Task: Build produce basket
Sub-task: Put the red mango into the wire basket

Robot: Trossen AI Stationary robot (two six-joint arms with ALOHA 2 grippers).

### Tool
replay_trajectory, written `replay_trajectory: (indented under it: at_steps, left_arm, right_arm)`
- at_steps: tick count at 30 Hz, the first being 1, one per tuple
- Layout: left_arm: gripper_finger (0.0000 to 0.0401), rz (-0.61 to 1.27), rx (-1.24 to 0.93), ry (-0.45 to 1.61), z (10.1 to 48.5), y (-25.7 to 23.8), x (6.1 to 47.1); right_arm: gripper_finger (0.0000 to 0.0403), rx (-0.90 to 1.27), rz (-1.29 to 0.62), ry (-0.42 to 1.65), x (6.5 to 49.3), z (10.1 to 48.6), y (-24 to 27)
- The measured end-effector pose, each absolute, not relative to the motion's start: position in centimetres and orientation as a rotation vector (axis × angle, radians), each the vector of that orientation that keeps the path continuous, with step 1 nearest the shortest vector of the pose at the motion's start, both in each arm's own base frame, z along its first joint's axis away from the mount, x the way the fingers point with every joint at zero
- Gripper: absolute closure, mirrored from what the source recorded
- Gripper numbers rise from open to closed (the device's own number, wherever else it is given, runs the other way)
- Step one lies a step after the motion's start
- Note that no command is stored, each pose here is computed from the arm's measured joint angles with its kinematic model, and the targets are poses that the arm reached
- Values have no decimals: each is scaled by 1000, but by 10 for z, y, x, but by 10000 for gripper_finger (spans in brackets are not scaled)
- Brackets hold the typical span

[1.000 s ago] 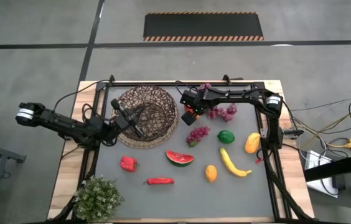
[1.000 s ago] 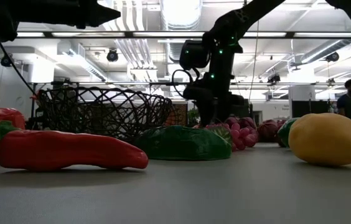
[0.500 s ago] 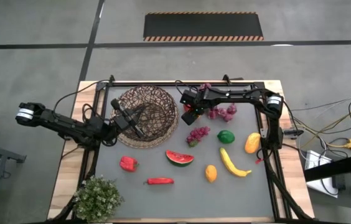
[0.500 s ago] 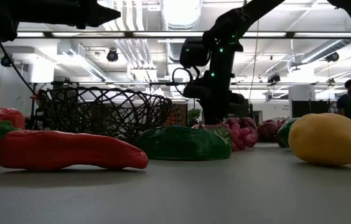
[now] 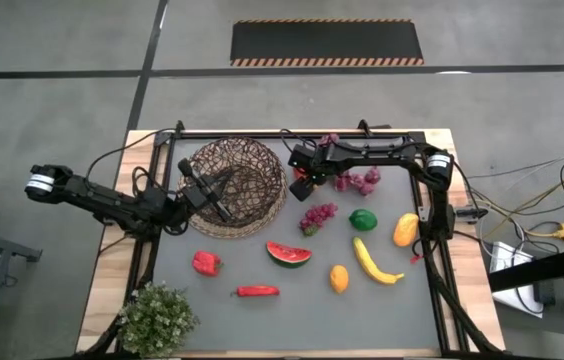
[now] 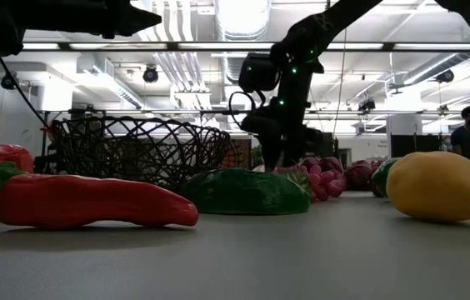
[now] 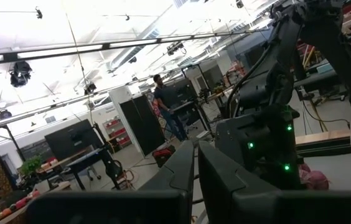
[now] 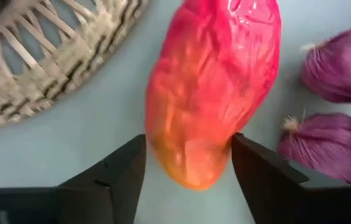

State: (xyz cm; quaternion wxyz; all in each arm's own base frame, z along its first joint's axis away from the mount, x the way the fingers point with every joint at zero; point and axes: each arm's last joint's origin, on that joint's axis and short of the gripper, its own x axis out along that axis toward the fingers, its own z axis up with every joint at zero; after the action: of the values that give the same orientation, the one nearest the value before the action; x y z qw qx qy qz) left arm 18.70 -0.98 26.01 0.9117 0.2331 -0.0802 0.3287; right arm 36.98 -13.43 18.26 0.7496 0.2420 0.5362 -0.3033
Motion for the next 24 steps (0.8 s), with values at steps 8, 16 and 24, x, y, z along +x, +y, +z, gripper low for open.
replay_trajectory:
  at_steps: [8,16,24]
  left_arm:
    - [396,677,480,-165,260,-10,187]
    - [396,677,481,-165,260,-10,187]
    - [396,677,481,-164,260,-10,187]
  right_arm:
    - [146,541,-671,1143,370,177,-135]
    - [145,543,-670,1092,367,161,-136]
    - [188,536,-662,1083,366,157,-135]
